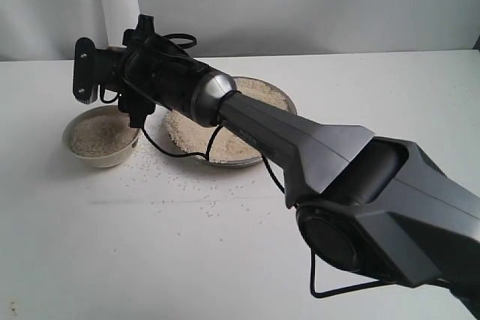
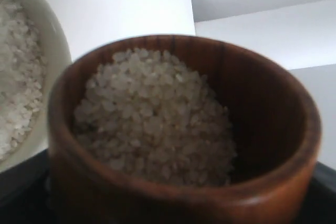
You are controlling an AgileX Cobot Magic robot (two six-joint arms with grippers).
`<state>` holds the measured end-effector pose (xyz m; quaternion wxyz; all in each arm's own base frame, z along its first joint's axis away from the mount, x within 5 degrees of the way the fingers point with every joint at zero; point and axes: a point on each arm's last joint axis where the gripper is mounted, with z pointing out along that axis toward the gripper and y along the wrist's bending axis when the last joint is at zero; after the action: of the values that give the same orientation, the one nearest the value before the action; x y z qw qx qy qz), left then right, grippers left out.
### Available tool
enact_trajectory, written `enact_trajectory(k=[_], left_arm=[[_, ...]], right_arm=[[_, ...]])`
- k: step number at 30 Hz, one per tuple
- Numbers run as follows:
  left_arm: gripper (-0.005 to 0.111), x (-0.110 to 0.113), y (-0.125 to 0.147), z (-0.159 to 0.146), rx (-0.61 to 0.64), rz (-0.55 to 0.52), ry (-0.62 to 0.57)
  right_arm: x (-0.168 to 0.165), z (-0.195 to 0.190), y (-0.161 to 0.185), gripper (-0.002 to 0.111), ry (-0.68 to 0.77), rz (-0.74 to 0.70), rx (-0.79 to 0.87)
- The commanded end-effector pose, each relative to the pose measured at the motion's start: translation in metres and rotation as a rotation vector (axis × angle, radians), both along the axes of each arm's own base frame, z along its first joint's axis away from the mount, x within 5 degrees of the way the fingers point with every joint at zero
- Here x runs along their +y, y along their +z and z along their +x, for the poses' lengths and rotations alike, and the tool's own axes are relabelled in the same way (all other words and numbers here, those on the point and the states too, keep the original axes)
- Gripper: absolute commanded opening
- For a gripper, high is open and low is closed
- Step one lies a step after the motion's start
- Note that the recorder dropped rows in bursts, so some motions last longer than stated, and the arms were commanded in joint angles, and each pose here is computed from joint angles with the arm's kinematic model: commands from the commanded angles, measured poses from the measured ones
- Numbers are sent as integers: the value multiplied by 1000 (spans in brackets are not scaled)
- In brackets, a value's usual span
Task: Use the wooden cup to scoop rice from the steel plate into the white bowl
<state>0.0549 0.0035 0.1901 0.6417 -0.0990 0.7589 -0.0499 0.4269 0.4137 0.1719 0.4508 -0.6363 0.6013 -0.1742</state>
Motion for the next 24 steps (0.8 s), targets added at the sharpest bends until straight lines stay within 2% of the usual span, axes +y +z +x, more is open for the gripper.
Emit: enact_trajectory(k=[1, 18, 24], left_arm=[[0, 0, 0, 0, -2, -7, -5], [0, 0, 0, 0, -2, -7, -5], [0, 0, 0, 0, -2, -7, -5]], right_arm=[[0, 1, 10, 0, 22, -35, -57], [16, -15, 13, 0, 83, -163, -181], [22, -18, -3, 0, 108, -244, -223]])
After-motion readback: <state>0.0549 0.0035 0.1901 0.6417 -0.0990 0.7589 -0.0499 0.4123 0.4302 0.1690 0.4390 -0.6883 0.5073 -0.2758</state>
